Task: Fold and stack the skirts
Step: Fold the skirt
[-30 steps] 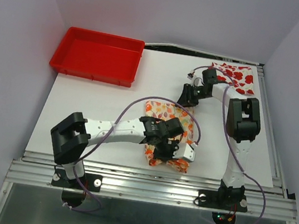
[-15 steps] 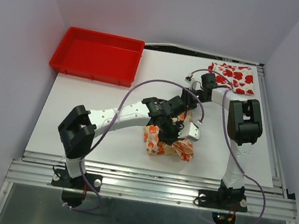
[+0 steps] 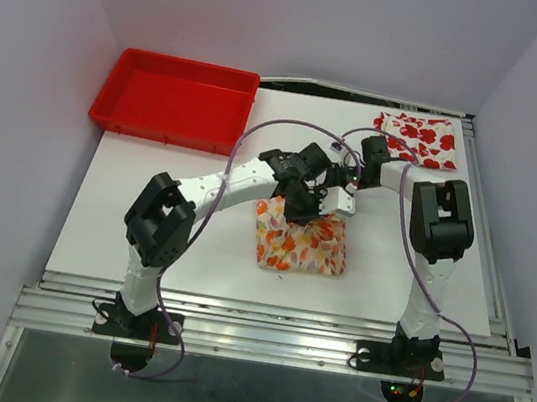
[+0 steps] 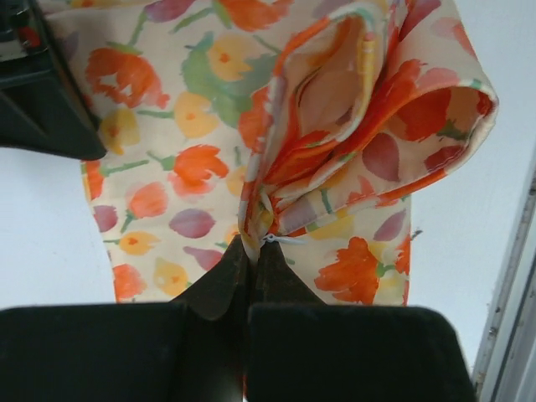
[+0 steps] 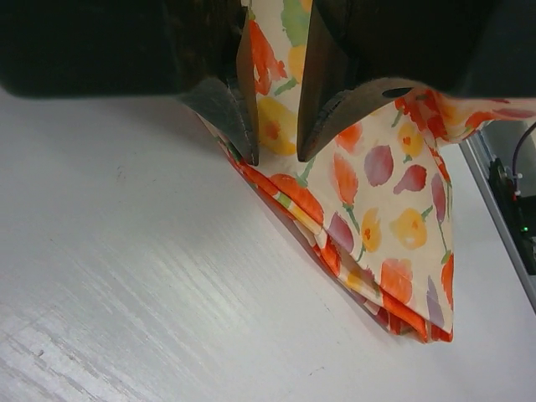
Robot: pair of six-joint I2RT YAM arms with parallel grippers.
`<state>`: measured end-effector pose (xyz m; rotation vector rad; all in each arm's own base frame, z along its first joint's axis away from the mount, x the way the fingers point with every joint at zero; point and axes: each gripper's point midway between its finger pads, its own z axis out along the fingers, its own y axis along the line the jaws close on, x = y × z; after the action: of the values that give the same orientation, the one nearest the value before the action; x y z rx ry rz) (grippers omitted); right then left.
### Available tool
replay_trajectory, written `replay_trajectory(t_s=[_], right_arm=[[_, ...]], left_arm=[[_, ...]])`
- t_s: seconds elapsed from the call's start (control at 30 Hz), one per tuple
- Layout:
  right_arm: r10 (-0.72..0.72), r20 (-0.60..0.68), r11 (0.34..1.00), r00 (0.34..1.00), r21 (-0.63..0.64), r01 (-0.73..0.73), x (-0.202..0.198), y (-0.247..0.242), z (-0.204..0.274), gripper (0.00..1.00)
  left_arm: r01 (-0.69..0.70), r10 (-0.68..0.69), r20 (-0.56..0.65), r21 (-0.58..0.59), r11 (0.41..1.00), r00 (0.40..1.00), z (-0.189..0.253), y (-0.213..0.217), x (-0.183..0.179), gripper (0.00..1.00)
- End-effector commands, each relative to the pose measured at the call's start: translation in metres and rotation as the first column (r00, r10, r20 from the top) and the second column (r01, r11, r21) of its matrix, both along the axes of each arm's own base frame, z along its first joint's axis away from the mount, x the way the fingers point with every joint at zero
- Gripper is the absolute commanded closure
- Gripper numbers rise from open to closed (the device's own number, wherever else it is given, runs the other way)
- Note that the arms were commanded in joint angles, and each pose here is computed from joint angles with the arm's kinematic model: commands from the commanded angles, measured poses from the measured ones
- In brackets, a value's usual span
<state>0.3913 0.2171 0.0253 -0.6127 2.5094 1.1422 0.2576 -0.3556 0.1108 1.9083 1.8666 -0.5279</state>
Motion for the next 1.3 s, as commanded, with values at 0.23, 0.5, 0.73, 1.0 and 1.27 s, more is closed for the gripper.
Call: replay_trajectory(t_s=[0.23,0.5,0.73,1.0,1.27], right_arm=[[0.035,-0.099,0.989,0.994,-0.141,-0.049,-0.033,-0.019,-0.043,0.69],[0.037,-0.104,0.988,0.994,-0.148,-0.052,-0.032,-0.019,-0.043,0.69],[0.030,-0.096,0.983,0.995,-0.177,-0.046,-0.027,-0.023,-0.045,0.69],[0.021,-0.096,0.981,0.995,-0.191,-0.039,-0.024,-0.024,-0.044,0.69],[-0.045,-0.083,0.967,0.996,-0.253,0.022,-0.008,-0.030,-0.036,0.67]], left_arm=[[-0.049,0.062,0.208,-0.064,0.997,0.976,0.012,-0.007,0.075,1.00],[-0.049,0.065,0.305,-0.062,0.997,0.950,-0.008,-0.010,0.100,1.00],[-0.048,0.054,0.284,-0.029,0.998,0.957,-0.044,-0.003,0.094,1.00],[-0.088,0.088,0.263,-0.014,0.996,0.961,-0.074,0.005,0.091,1.00],[-0.099,0.098,0.256,-0.008,0.995,0.962,-0.082,0.008,0.093,0.94]])
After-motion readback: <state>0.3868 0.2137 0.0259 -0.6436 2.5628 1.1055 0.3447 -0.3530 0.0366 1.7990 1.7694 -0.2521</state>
